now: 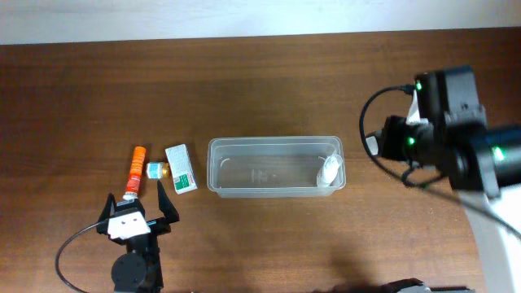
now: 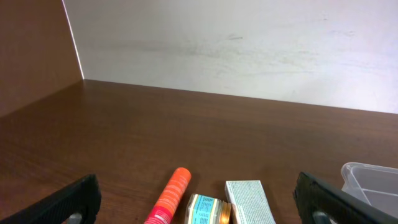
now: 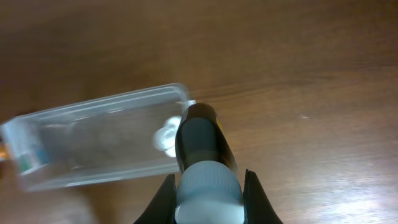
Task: Pack container
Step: 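Place the dark bottle into the container beside the spray bottle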
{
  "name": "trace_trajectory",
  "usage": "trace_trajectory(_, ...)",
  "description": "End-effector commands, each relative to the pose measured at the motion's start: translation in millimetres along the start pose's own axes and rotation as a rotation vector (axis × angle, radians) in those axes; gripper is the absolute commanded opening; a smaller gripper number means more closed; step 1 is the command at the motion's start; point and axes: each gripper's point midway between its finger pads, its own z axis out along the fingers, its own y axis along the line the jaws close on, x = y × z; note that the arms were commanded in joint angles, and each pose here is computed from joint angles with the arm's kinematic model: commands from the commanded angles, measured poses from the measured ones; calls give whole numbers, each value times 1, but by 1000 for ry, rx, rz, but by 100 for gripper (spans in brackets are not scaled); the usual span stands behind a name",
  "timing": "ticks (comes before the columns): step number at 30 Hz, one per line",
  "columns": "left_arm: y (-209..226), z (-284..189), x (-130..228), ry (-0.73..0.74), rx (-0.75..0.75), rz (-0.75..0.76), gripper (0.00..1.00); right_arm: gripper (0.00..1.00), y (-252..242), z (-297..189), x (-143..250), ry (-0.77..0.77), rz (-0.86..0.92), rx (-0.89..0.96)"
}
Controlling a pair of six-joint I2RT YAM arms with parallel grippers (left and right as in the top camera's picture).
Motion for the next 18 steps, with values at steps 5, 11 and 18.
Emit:
trace_trajectory(5, 1, 0, 1, -2, -1, 7, 100, 4, 50, 20, 20, 60, -6, -38)
trace_trajectory(11, 1, 0, 1, -2, -1, 7, 100, 4, 87, 64, 28, 95, -60, 20)
trace_trajectory(18, 1, 0, 1, -3, -1, 7, 100, 4, 91, 142, 48, 213, -38, 218)
